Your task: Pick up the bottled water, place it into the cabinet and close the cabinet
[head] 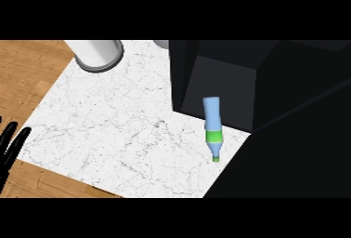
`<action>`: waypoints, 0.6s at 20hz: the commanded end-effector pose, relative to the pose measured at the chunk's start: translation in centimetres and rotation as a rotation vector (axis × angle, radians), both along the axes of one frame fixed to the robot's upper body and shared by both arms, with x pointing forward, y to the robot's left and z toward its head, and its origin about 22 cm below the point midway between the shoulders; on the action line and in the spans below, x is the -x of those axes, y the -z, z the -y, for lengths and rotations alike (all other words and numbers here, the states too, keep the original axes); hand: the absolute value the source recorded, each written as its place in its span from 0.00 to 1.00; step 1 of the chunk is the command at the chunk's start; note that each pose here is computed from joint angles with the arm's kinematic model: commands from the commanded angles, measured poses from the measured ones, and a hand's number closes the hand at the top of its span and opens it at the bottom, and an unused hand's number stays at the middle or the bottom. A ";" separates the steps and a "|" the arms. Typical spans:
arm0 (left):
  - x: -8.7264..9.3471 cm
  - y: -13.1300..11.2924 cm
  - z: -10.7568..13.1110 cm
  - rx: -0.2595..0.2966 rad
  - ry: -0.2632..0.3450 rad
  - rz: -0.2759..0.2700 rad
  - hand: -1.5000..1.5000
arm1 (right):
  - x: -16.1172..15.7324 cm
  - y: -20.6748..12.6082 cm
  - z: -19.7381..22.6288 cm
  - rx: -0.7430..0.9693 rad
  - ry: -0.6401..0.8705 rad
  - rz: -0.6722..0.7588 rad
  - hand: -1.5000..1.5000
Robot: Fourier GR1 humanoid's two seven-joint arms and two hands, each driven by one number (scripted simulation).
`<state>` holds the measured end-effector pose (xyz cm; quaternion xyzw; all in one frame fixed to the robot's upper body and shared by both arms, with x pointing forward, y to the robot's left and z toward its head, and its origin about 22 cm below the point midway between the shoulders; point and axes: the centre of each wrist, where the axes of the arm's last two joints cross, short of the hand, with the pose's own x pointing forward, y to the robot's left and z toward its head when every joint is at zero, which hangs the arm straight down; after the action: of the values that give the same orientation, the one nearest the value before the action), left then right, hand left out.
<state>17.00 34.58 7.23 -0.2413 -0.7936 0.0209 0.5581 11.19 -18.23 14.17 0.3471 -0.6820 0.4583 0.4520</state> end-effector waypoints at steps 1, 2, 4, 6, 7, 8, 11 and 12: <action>-0.3 -0.3 -0.1 -0.001 0.010 0.014 0.00 | 0.1 1.6 -2.5 -0.072 -0.071 -0.162 1.00; -0.3 -0.1 -0.2 -0.003 -0.002 0.006 0.00 | -0.1 1.5 -2.4 -0.079 -0.065 -0.160 1.00; -0.4 -0.1 -0.3 -0.002 -0.005 0.012 0.00 | -0.4 1.6 -2.2 -0.080 -0.040 -0.166 1.00; -0.1 0.2 -0.5 0.001 -0.004 0.000 0.00 | -0.9 1.9 -2.0 -0.077 0.006 -0.181 1.00; -0.2 0.0 -0.3 -0.004 0.011 0.003 0.00 | -1.4 1.7 -1.9 -0.089 0.026 -0.161 1.00; -0.1 0.2 -0.4 0.002 0.004 -0.005 0.00 | -1.9 1.6 -2.2 -0.078 0.037 -0.152 1.00; -0.2 0.0 -0.8 -0.011 -0.008 -0.005 0.00 | -3.6 0.9 -2.3 0.000 0.077 -0.084 1.00; -0.2 0.1 -0.9 -0.005 -0.010 -0.009 0.00 | -4.0 0.7 -2.4 0.021 0.082 -0.071 1.00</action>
<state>17.26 35.22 7.22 -0.2380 -0.7950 0.0213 0.5576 13.41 -16.67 13.74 0.3811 -0.6753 0.4367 0.4560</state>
